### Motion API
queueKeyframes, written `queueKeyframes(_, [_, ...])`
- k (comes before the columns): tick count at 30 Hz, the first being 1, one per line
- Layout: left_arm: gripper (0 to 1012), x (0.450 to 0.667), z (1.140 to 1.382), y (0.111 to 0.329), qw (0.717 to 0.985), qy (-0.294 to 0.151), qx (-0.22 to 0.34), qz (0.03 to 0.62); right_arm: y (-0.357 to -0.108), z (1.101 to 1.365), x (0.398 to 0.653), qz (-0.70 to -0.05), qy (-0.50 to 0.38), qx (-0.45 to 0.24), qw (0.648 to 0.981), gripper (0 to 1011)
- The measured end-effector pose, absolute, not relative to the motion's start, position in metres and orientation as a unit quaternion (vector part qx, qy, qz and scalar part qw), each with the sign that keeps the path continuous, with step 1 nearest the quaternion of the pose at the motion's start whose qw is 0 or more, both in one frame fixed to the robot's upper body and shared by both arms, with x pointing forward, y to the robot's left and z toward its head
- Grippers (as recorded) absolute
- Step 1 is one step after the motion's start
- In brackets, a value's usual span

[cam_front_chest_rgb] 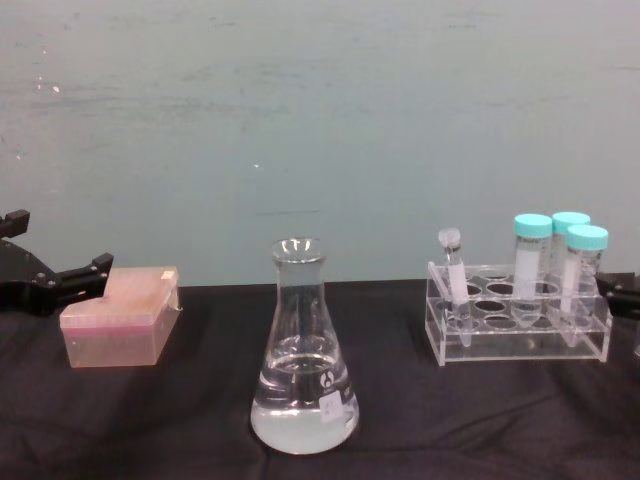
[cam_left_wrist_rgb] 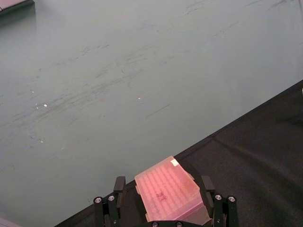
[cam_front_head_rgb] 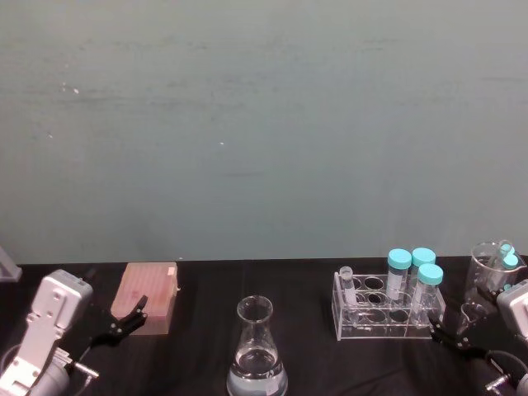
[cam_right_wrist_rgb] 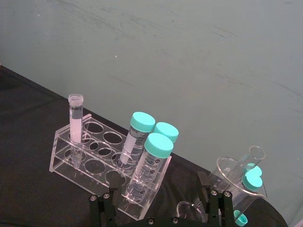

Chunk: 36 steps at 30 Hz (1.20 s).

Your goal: Pour the liquid from the test tube into the beaker using one hand.

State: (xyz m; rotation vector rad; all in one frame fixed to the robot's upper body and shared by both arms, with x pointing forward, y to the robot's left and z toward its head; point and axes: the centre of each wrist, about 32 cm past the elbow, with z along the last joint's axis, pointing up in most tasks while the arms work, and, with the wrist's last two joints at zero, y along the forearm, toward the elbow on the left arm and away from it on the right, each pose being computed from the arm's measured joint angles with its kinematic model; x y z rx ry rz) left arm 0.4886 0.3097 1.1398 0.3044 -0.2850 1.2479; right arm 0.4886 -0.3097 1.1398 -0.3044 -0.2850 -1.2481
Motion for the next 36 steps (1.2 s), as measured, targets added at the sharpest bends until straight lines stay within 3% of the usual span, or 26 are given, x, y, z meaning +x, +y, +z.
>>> queueKeyframes(36, [1000, 0.4886, 1.1398, 0.3097, 0.791, -0.132, 0.141, 0.580, -0.3097, 1.1398, 0.4886, -0.580, -0.132, -0.142, 0.791, 1002])
